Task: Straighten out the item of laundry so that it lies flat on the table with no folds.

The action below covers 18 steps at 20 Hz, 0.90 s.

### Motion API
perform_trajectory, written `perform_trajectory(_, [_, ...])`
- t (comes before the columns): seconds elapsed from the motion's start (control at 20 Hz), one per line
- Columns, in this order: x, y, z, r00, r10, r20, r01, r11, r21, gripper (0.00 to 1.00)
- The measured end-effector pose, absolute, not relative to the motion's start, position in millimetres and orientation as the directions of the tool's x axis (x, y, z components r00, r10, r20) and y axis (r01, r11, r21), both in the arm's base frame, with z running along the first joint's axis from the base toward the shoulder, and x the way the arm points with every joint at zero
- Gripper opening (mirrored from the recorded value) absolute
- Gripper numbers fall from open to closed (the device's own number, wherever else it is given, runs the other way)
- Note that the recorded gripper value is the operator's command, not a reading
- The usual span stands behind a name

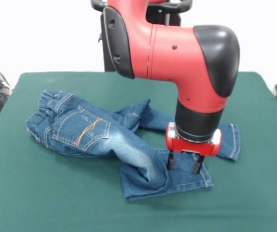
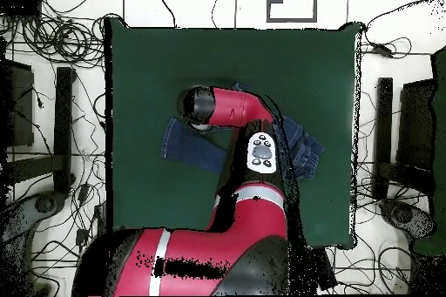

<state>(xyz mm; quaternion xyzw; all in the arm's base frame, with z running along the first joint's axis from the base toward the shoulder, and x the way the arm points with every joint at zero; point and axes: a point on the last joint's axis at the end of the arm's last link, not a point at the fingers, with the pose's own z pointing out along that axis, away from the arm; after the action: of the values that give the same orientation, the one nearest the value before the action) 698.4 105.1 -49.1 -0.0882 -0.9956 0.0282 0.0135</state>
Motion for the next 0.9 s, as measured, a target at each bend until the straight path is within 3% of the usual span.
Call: perform_trajectory(0.9, [699,118,-48,-0.971,0.237,-0.035,0.239,0.965,-0.104,1.0])
